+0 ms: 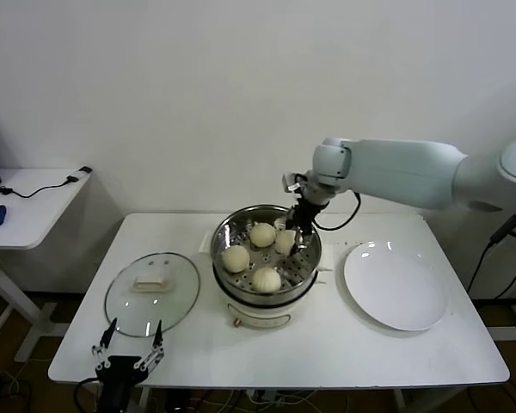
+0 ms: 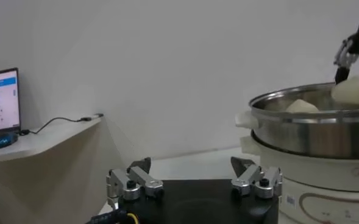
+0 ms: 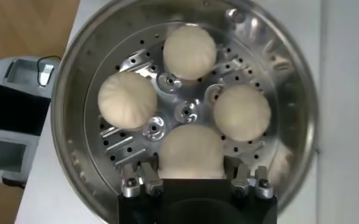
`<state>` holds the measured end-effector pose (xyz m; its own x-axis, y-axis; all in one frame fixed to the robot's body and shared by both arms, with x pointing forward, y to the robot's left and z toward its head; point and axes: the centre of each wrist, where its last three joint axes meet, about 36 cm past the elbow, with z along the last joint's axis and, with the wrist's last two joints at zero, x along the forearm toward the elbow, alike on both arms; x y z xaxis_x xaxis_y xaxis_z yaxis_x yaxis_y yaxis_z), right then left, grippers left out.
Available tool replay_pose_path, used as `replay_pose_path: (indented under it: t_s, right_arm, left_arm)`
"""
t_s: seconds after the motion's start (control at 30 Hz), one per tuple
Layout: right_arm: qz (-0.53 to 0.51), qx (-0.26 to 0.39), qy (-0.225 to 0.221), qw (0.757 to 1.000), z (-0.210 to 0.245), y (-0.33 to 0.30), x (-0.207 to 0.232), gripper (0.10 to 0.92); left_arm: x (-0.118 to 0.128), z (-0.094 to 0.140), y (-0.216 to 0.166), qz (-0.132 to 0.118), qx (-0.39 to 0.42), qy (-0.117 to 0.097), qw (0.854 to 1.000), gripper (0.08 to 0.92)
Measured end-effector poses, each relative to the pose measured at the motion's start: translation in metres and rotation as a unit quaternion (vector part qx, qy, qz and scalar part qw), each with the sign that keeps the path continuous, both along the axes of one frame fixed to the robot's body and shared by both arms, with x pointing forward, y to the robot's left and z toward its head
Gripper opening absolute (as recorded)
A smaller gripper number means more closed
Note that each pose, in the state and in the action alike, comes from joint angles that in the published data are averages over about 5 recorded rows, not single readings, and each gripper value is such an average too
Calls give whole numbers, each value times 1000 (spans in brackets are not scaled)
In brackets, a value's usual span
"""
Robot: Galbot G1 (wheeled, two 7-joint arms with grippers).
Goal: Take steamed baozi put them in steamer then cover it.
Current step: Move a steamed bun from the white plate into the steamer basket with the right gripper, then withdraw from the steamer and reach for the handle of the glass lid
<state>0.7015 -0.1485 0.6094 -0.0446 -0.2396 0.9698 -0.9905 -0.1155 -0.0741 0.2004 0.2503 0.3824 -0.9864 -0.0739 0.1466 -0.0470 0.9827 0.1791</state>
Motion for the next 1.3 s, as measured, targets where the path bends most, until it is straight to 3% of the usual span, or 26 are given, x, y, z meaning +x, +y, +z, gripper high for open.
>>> replay_pose_path:
  t_s: [0.4,0.67,1.07,1.3]
  right_arm:
    - [-13,-15,8,1000,-31,-2,1,691]
    - [-20,-7,13,1000,-32,-2,1,813]
    - [-24,28,13,999,4,-21,6,823]
    - [-29,84,-8,996,34,-51,0,823]
  left_arm:
    - [1,-3,2,1,2,2,1000,823]
    - [3,-3,0,-1,2,2,1000,823]
    - [5,-1,-1,-3,6,-1,1000,823]
    - [10,-3,-2,-4,12,-3,1000,823]
